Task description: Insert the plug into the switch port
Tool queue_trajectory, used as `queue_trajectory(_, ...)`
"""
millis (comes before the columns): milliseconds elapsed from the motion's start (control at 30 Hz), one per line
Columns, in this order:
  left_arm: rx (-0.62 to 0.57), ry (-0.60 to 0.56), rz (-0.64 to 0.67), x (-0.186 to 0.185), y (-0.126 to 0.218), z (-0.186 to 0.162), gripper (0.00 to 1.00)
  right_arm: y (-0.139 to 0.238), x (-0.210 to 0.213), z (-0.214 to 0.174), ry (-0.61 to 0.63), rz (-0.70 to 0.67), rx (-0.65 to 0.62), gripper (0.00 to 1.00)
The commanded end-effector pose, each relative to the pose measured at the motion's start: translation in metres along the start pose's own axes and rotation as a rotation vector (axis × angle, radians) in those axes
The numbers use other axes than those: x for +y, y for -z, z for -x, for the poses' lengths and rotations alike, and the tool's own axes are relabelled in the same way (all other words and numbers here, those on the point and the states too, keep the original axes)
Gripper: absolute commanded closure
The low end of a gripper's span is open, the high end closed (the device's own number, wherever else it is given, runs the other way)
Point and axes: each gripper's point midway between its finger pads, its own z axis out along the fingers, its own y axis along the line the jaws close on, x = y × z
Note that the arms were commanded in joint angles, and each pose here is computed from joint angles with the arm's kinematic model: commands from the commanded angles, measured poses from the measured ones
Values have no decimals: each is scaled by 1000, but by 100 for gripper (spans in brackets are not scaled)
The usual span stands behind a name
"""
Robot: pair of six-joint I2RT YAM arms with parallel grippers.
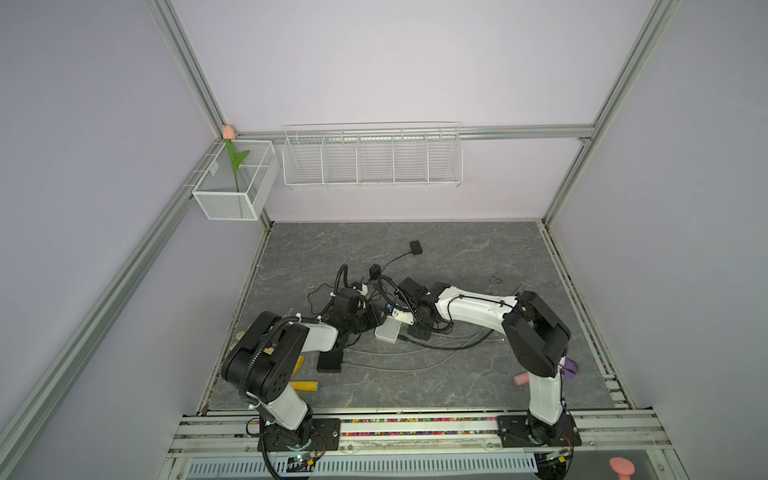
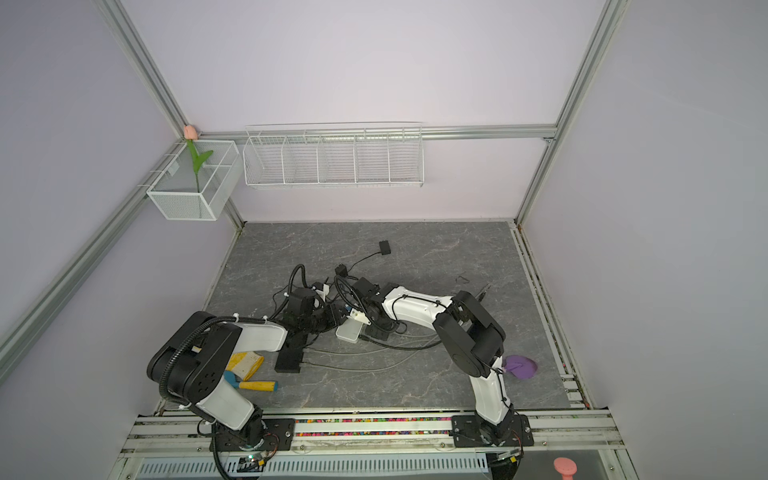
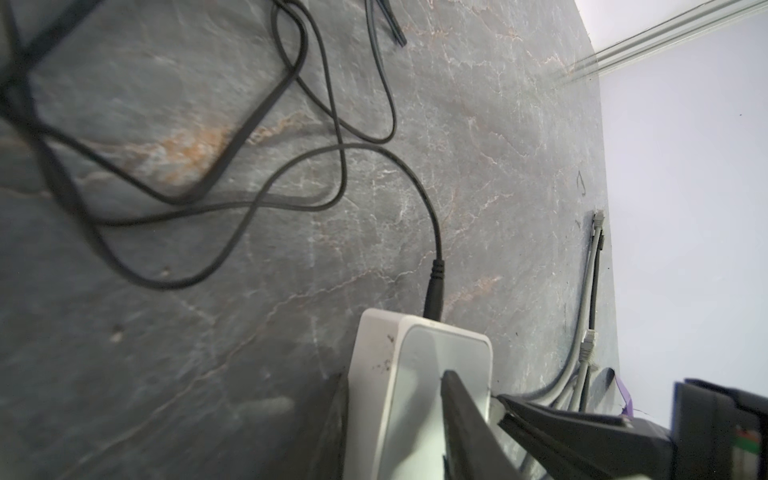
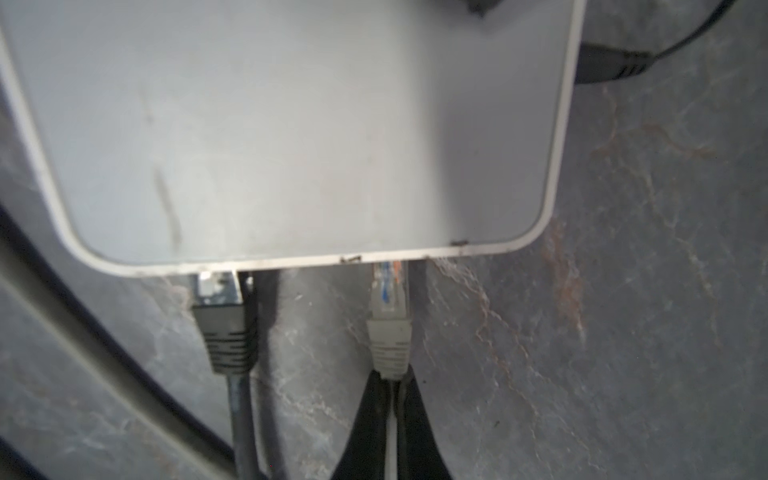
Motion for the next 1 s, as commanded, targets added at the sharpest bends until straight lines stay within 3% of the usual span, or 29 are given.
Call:
queue_trajectory(0, 43, 10, -12, 1, 0, -13, 64, 1, -2, 14, -14, 1, -43, 93)
queue_trajectory(500, 46, -18, 61, 13, 7, -19, 64, 19, -7, 24, -71, 25, -122, 93)
queue_trajectory(967, 58, -67, 142, 20, 10, -22, 65, 33, 3, 43, -46, 77, -185, 93)
